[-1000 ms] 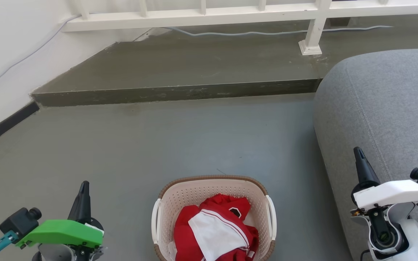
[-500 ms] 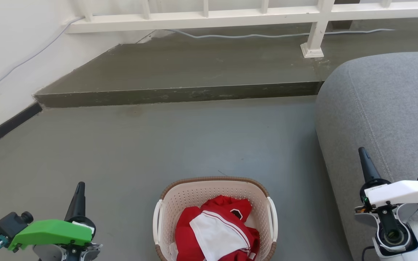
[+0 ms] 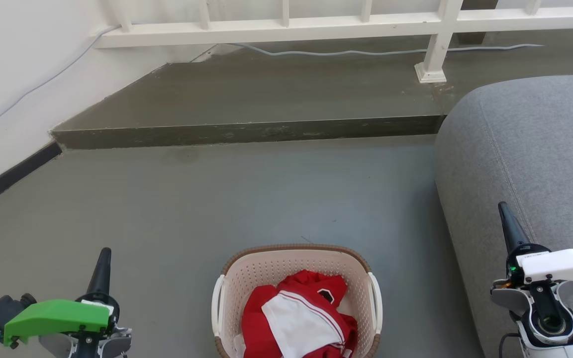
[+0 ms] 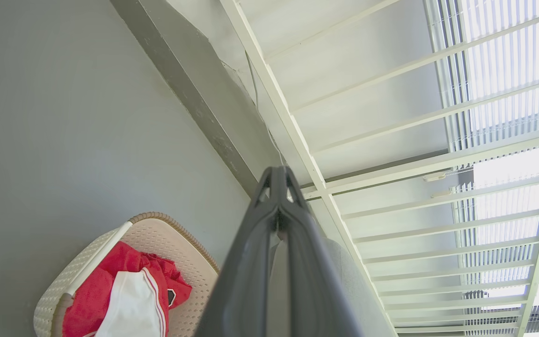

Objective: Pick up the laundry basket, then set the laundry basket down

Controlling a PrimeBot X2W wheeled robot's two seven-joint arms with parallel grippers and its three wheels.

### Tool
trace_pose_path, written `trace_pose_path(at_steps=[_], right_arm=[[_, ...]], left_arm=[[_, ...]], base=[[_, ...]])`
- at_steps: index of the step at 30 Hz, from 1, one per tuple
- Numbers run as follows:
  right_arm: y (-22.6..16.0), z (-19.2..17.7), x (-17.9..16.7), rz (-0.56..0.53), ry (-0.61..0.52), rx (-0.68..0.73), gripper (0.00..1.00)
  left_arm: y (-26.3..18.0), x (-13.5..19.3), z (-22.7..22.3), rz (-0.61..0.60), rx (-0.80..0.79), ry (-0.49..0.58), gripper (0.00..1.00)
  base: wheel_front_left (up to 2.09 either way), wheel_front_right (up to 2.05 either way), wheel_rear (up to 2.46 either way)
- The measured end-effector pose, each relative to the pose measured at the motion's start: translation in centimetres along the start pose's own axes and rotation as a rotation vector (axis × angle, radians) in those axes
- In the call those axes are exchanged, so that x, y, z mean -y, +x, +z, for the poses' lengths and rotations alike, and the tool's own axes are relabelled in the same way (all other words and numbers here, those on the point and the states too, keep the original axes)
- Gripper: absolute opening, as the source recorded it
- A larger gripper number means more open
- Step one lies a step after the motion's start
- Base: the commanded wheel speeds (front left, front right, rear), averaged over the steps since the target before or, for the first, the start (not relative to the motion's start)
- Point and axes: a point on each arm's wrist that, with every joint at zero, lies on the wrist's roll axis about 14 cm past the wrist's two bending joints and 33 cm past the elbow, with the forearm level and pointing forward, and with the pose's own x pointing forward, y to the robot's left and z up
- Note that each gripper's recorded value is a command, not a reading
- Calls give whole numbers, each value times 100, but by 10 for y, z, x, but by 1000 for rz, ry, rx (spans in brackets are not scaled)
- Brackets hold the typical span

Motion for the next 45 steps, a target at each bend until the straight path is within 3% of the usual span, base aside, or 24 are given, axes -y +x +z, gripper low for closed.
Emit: trace_pose_path(at_steps=[27, 45], right_arm=[[0, 12, -6, 47, 362, 19, 0], [0, 12, -6, 50, 368, 20, 0]], left_arm=[[0, 7, 18, -49, 18, -349, 0], [1, 9, 19, -55, 22, -353, 0]], base=[[0, 0, 0], [0, 0, 0]])
